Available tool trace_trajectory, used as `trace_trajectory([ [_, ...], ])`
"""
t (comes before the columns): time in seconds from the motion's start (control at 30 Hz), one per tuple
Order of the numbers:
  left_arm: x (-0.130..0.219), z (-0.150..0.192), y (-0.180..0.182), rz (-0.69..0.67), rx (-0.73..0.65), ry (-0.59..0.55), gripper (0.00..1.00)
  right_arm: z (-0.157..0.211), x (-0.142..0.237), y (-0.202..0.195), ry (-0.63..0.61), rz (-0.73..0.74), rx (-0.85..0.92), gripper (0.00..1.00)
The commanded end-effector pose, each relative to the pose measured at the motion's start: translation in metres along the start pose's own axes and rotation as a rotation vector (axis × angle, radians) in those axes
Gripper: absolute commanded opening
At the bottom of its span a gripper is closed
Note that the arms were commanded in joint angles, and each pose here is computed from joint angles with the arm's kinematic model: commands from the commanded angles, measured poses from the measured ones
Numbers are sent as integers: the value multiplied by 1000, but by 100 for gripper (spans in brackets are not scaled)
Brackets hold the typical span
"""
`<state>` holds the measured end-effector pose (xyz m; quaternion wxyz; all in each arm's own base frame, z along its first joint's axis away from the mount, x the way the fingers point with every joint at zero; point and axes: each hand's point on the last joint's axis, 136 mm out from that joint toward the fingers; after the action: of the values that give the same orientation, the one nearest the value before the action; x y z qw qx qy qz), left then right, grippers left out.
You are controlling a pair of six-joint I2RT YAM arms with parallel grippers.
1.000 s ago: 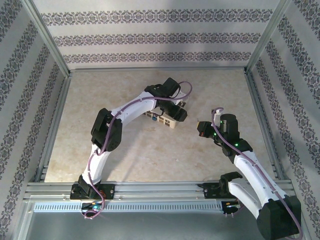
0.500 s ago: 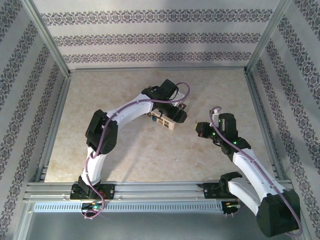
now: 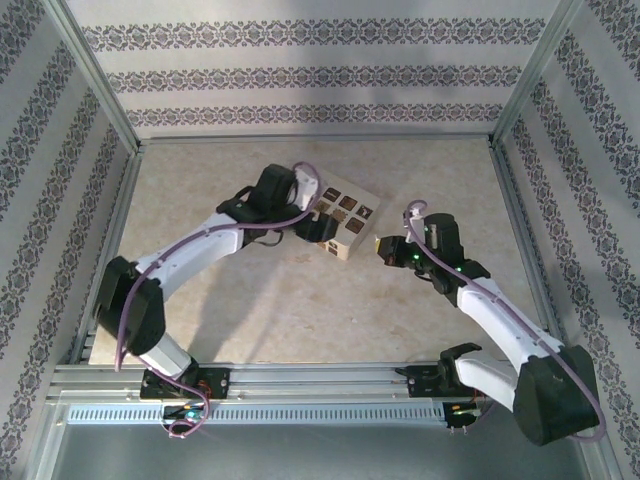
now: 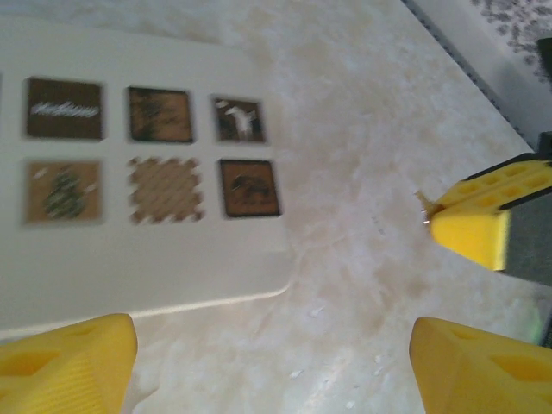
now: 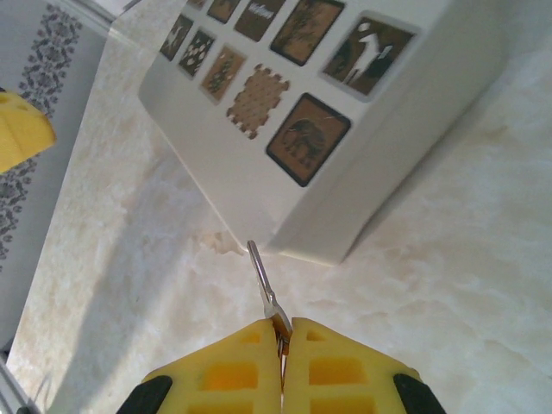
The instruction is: Unlock a padlock with a key
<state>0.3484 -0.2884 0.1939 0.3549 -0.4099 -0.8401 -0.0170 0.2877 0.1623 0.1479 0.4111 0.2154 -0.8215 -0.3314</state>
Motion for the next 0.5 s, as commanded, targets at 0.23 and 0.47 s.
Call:
trace_trajectory([
  [0.23, 28, 34, 58, -138, 127, -153, 84, -11, -45, 54, 58, -113, 61, 0],
  [0.47, 28, 62, 72, -203, 91, -204, 84, -11, -81, 65, 113, -137, 55, 0],
])
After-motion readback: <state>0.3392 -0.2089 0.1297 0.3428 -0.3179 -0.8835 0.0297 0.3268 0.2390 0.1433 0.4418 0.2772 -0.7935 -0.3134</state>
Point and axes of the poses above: each hand's point on the last joint's axis, 136 mm out from that joint toward the fingers, its own x axis back along the fingers, its own y axis along the line the jaws close on, z = x × y, and after that the axes turned 9 degrees about -x, right-handed
